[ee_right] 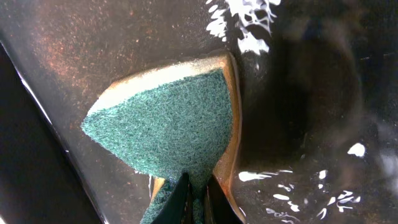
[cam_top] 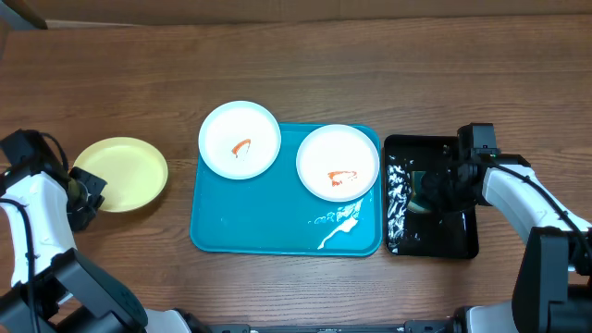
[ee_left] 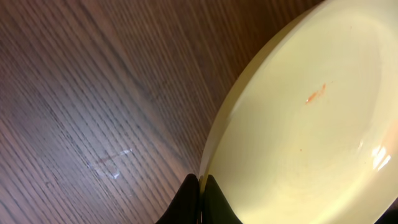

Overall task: Clean dirty plates on tray and stack at the side
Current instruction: 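Place the yellow plate on the table left of the tray, then move left gripper to white plate rim and grip it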

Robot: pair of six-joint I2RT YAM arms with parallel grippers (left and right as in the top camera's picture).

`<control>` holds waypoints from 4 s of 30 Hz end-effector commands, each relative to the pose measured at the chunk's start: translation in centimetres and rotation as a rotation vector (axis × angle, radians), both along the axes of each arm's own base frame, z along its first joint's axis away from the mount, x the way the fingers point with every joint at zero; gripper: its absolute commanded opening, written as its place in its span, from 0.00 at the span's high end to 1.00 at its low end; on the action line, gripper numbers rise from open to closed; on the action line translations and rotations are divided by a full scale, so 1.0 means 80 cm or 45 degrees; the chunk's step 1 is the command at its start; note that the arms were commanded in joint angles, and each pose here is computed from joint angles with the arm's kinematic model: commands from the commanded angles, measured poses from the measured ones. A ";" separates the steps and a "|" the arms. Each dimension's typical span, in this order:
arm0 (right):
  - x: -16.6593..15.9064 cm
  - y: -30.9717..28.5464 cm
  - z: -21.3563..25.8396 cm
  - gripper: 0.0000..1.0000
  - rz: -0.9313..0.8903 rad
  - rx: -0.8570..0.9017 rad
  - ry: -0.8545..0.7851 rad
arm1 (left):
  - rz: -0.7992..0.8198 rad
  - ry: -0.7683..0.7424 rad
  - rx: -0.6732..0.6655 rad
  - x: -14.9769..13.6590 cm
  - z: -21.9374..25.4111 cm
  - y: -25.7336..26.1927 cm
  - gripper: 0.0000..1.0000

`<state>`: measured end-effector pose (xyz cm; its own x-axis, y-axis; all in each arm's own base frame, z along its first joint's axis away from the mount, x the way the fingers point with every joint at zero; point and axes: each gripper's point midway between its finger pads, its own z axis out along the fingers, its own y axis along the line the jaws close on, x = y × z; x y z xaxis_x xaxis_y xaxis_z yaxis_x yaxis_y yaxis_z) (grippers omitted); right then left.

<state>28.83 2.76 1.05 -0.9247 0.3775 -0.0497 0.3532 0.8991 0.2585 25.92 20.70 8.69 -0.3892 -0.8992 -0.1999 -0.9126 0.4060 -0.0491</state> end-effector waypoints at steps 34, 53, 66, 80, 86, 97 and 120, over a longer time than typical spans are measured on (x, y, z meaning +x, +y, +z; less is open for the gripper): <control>-0.019 -0.002 -0.014 0.92 0.008 -0.015 0.070 | -1.342 -0.415 0.069 0.192 0.038 -0.212 0.26; -0.022 0.000 -0.014 0.92 0.009 -0.005 0.085 | -1.434 -0.473 0.076 0.256 -0.040 -0.239 0.26; -0.024 0.000 -0.014 0.92 0.009 -0.006 0.090 | -1.554 -0.498 0.097 0.270 -0.059 -0.268 0.39; -0.023 0.000 -0.014 0.92 0.009 -0.006 0.090 | -1.555 -0.352 0.053 0.245 -0.080 -0.270 0.82; -0.024 0.000 -0.014 0.92 0.010 -0.006 0.090 | -1.549 -0.204 -0.064 0.205 -0.095 -0.272 0.95; -0.027 0.000 -0.014 0.96 0.010 -0.005 0.104 | -1.402 0.171 -0.206 0.121 -0.110 -0.257 0.96; -0.025 0.010 -0.010 0.96 0.031 0.004 0.105 | -1.350 0.341 -0.421 0.062 -0.100 -0.278 0.96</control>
<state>28.08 3.06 1.61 -0.9298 0.3679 0.0021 0.3574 0.9019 0.2424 31.29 -1.13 0.87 -0.9821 -0.0781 0.1716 -0.1051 0.9825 -0.1540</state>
